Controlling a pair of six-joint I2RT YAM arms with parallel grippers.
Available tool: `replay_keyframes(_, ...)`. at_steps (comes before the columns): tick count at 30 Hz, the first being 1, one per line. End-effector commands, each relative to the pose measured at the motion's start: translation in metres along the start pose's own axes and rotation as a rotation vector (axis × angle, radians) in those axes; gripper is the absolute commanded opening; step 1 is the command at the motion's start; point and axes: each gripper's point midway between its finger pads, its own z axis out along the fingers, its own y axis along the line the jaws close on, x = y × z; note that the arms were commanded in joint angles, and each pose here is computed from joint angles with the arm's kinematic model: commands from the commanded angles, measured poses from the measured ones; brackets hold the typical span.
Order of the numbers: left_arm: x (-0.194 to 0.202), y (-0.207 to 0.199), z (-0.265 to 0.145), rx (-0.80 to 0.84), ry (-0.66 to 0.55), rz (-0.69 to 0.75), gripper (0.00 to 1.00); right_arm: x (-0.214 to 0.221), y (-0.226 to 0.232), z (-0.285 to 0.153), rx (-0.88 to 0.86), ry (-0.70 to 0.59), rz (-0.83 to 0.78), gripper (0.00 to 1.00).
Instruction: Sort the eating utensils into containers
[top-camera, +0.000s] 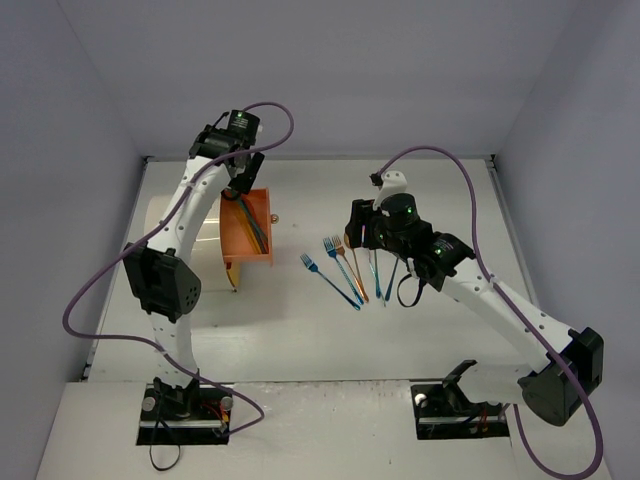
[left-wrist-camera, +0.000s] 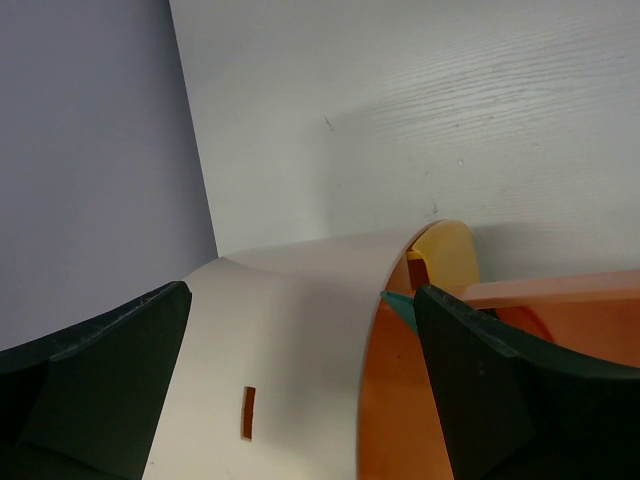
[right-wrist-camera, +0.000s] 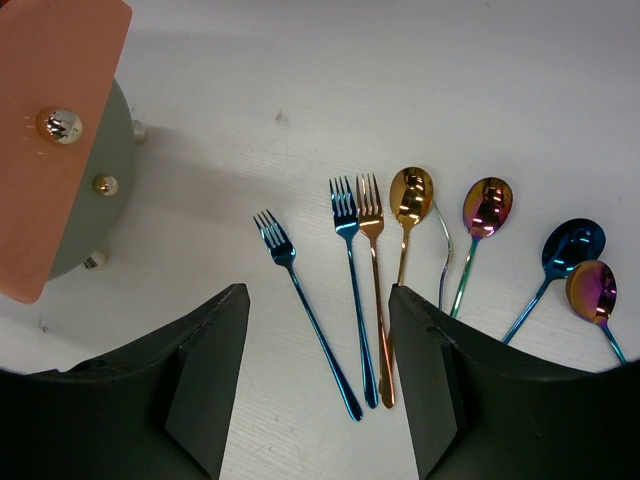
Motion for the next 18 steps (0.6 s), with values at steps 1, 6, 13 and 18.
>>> replay_keyframes(1, -0.006, 0.029, -0.033, -0.024, -0.072, -0.083, 0.93, -0.023, 0.003, -0.002, -0.009, -0.082, 0.019, 0.56)
replay_keyframes(6, -0.002, 0.026, -0.036, -0.001, -0.069, -0.091, 0.93, -0.027, 0.005, -0.001, -0.014, -0.085, 0.017, 0.56)
replay_keyframes(13, 0.005, 0.022, -0.04, 0.021, -0.063, -0.111, 0.93, -0.03, 0.007, -0.001, -0.022, -0.089, 0.017, 0.56)
replay_keyframes(18, -0.007, 0.02, -0.043, 0.045, -0.097, -0.149, 0.93, -0.03, 0.008, -0.002, -0.031, -0.088, 0.014, 0.56)
